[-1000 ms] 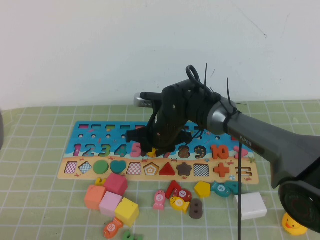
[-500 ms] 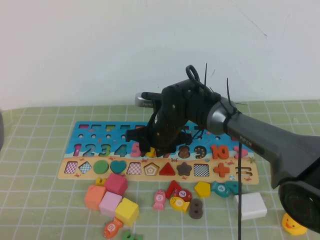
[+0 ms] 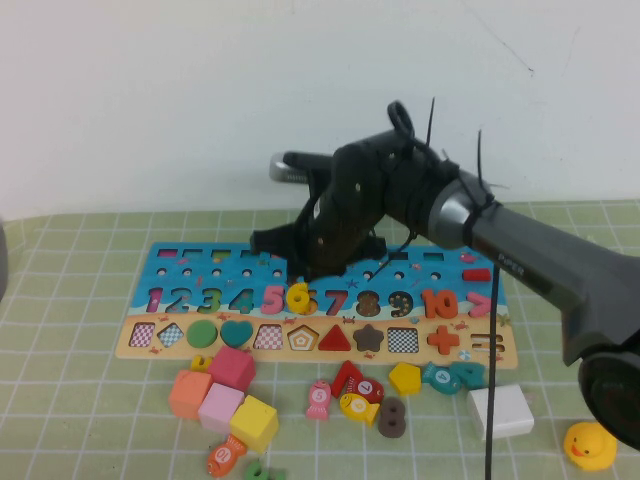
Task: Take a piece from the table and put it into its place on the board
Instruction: Place the "number 6" into the hole of the number 6
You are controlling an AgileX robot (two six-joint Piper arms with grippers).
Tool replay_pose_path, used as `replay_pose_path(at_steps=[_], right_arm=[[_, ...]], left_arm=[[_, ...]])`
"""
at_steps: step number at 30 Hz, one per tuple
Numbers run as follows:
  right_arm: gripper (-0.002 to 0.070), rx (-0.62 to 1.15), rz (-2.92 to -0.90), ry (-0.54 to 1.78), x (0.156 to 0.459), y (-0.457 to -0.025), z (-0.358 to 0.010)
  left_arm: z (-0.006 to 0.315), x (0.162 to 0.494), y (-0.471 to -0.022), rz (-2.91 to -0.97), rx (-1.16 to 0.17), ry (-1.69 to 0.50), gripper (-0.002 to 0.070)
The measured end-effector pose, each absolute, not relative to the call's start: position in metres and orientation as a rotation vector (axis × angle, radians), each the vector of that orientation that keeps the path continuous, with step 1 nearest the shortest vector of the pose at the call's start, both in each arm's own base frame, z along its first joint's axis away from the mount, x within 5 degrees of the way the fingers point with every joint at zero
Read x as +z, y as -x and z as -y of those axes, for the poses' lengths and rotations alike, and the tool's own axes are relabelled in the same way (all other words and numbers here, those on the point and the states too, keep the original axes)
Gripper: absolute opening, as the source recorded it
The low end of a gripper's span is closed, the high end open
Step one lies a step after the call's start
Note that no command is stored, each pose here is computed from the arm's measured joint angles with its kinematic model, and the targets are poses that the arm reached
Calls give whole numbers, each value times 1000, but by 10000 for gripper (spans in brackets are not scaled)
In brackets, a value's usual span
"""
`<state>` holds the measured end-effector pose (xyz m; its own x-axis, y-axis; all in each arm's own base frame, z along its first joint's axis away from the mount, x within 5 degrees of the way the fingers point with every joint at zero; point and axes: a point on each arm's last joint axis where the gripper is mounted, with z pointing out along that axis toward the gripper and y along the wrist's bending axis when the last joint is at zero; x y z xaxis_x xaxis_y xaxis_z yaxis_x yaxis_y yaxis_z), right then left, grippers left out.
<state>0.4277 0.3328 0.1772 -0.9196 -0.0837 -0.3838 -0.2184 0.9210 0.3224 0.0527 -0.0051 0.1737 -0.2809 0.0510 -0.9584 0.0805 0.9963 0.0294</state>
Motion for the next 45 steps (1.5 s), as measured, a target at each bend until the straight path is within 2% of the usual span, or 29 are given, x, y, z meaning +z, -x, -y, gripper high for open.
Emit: replay_pose_path(at_steps=[3, 7, 20, 45], right_arm=[[54, 529, -2665, 262, 184, -429, -334], [10, 576, -2614, 323, 188, -430, -338], [0, 638, -2603, 334, 163, -434, -345], [-1, 602, -2664, 353, 151, -432, -344]], left_arm=[[5, 174, -53, -1856, -29, -95, -1], [5, 174, -53, -1856, -29, -95, -1], [5, 174, -53, -1856, -29, -95, -1], [5, 174, -53, -1856, -29, -95, -1]])
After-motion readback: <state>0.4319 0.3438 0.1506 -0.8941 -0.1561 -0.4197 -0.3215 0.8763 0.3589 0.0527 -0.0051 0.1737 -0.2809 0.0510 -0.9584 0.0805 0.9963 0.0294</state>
